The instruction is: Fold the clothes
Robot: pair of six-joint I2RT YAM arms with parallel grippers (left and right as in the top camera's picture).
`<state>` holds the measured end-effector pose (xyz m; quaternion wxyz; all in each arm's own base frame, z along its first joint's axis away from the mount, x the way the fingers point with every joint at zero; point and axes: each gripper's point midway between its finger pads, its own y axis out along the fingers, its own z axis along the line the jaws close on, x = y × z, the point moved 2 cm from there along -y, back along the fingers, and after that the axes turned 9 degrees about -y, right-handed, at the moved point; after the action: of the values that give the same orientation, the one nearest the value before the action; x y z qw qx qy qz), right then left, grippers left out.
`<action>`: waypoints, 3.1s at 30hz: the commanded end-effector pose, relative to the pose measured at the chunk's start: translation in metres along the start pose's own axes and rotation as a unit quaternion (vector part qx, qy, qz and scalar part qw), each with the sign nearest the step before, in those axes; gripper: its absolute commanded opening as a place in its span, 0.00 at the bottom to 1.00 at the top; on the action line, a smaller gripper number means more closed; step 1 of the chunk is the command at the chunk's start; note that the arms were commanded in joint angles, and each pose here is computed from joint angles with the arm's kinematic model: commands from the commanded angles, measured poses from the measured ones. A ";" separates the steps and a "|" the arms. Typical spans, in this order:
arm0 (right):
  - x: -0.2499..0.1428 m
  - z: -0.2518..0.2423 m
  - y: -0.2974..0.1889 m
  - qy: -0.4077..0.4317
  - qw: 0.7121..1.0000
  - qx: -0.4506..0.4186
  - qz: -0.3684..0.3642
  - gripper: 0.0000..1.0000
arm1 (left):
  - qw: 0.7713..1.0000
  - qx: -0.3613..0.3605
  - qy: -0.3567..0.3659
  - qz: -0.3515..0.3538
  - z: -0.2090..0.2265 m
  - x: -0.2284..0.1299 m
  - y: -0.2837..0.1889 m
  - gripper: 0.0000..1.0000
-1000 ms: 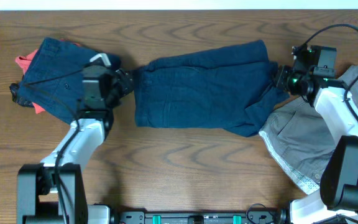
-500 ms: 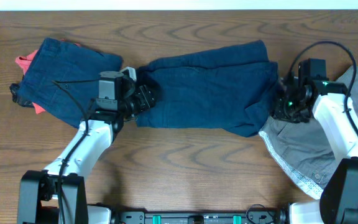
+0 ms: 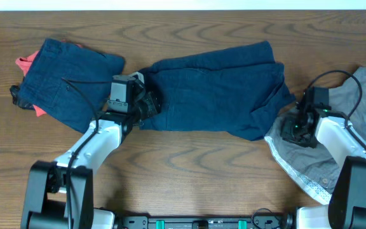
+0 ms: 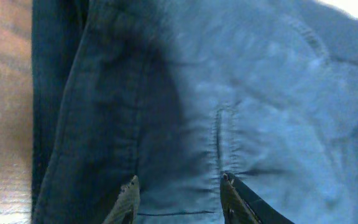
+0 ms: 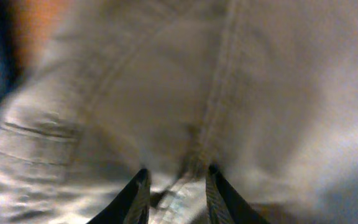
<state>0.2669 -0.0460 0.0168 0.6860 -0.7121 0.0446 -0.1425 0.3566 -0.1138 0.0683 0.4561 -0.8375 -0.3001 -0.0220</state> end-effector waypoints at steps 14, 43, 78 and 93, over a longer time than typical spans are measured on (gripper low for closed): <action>0.022 -0.092 -0.037 0.194 0.976 0.097 -0.024 0.58 | 0.999 0.027 0.001 0.021 0.013 -0.009 0.008 0.44; 0.068 0.064 -0.099 -0.104 0.961 0.233 -0.106 0.86 | 0.995 0.011 0.052 -0.081 0.021 0.094 0.046 0.62; 0.227 0.118 -0.005 -0.095 0.964 0.207 -0.134 0.85 | 0.984 0.118 -0.025 0.133 0.074 -0.005 0.045 0.58; 0.238 0.119 0.008 -0.081 0.965 0.197 -0.151 0.20 | 0.984 0.118 -0.025 0.133 0.074 -0.005 0.045 0.58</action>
<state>0.5226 0.0024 0.0395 0.7849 -0.5708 -0.1480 -0.1906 0.3833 -0.0824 0.0257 0.5115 -0.8274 -0.2255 0.0538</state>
